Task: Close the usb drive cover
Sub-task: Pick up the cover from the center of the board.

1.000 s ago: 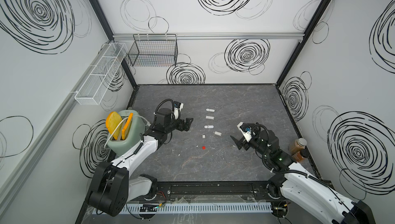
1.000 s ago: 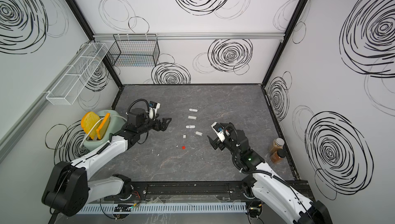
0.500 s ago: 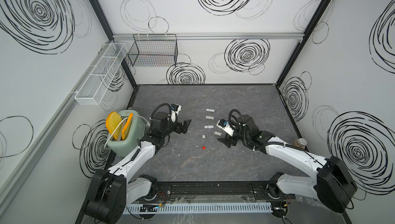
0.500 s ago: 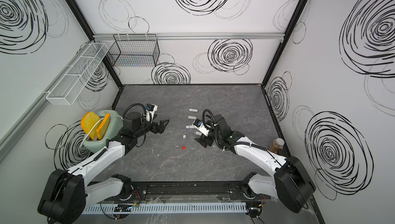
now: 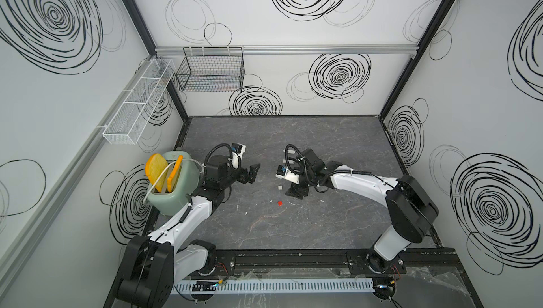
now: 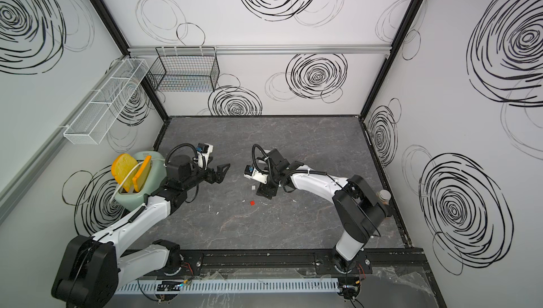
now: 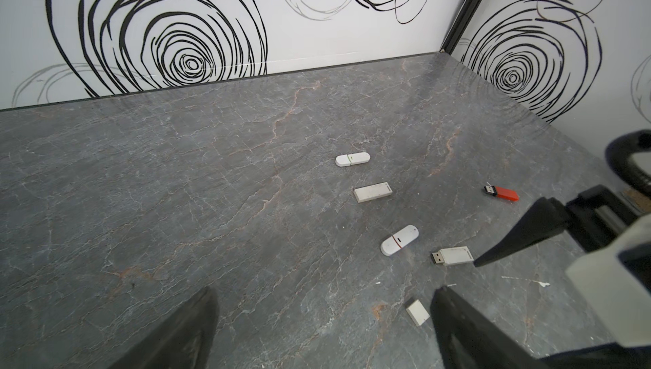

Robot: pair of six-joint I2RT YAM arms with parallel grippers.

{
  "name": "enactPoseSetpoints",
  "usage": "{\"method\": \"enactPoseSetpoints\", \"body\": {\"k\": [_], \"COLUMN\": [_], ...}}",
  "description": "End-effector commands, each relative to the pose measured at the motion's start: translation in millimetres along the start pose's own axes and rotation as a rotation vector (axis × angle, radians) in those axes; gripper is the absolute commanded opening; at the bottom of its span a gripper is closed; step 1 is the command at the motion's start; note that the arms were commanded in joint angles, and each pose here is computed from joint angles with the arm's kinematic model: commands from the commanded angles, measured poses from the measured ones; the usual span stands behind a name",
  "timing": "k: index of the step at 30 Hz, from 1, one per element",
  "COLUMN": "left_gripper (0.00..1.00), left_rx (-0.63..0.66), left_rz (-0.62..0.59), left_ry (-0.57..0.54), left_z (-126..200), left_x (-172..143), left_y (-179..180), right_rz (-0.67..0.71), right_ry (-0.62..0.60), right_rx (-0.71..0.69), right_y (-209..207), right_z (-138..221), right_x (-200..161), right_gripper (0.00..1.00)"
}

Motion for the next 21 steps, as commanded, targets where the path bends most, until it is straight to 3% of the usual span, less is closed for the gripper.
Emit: {"method": "enactPoseSetpoints", "body": {"k": [1,7,21], "left_gripper": [0.98,0.98,0.98], "left_rx": [0.004,0.000,-0.009], "left_rz": [-0.025,-0.021,-0.023], "left_ry": [-0.068,-0.066,-0.068], "left_z": [4.3,4.4,3.4], "left_x": [13.6,11.6,9.4], "left_y": [2.4,2.3,1.2], "right_rz": [0.012,0.001,-0.022], "right_ry": [0.089,0.199,0.251], "right_rx": [0.056,0.053,0.094], "right_y": [6.7,-4.5,-11.4], "right_z": [-8.3,-34.1,-66.5], "right_x": [-9.3,-18.6,-21.4], "right_gripper": [0.73,0.66,0.55]}}
Point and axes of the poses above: each gripper's point midway between its finger pads, its own z axis back along the fingers, its own y axis along the line the jaws close on, x = y × z, the point moved 3 cm from there along z, back along the fingers, and after that the axes turned 1 degree about -z, right-handed, at the moved point
